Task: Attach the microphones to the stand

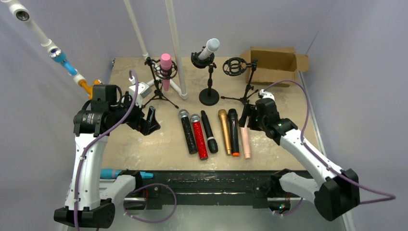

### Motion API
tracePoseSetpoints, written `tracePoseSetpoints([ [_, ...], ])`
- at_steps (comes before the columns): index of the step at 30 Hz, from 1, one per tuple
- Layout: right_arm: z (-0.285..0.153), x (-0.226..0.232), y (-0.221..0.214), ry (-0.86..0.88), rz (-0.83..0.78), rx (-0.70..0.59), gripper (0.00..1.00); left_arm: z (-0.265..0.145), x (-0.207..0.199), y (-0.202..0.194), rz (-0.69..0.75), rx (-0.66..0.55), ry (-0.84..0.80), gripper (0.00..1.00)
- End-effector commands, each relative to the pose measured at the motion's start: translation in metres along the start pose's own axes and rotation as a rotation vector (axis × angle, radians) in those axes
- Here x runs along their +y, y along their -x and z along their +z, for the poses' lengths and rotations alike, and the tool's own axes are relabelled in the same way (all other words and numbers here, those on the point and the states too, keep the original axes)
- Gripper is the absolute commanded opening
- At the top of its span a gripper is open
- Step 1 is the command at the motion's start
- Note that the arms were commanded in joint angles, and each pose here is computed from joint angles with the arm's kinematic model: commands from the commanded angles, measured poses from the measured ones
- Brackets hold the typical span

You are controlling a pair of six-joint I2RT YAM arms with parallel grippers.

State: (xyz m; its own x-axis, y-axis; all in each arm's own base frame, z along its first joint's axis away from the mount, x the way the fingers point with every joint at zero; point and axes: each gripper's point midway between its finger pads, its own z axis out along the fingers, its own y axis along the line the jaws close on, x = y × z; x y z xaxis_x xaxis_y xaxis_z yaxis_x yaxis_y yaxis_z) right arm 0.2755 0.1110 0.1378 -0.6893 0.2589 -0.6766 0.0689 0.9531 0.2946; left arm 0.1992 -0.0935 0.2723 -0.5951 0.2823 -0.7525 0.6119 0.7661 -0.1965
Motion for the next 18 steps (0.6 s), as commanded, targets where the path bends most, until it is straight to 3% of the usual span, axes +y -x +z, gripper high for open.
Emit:
tracePoseSetpoints([
  [1, 0.019, -0.021, -0.020, -0.146, 0.003, 0.048, 0.77, -0.007, 0.000, 0.008, 0.024, -0.032, 0.024, 1.00],
  [9, 0.049, -0.036, -0.048, -0.213, 0.011, 0.107, 0.58, -0.007, 0.000, 0.008, 0.030, -0.033, 0.027, 1.00],
  [18, 0.067, -0.034, -0.062, -0.206, 0.008, 0.147, 0.55, -0.006, 0.001, 0.006, 0.027, -0.027, 0.028, 1.00],
])
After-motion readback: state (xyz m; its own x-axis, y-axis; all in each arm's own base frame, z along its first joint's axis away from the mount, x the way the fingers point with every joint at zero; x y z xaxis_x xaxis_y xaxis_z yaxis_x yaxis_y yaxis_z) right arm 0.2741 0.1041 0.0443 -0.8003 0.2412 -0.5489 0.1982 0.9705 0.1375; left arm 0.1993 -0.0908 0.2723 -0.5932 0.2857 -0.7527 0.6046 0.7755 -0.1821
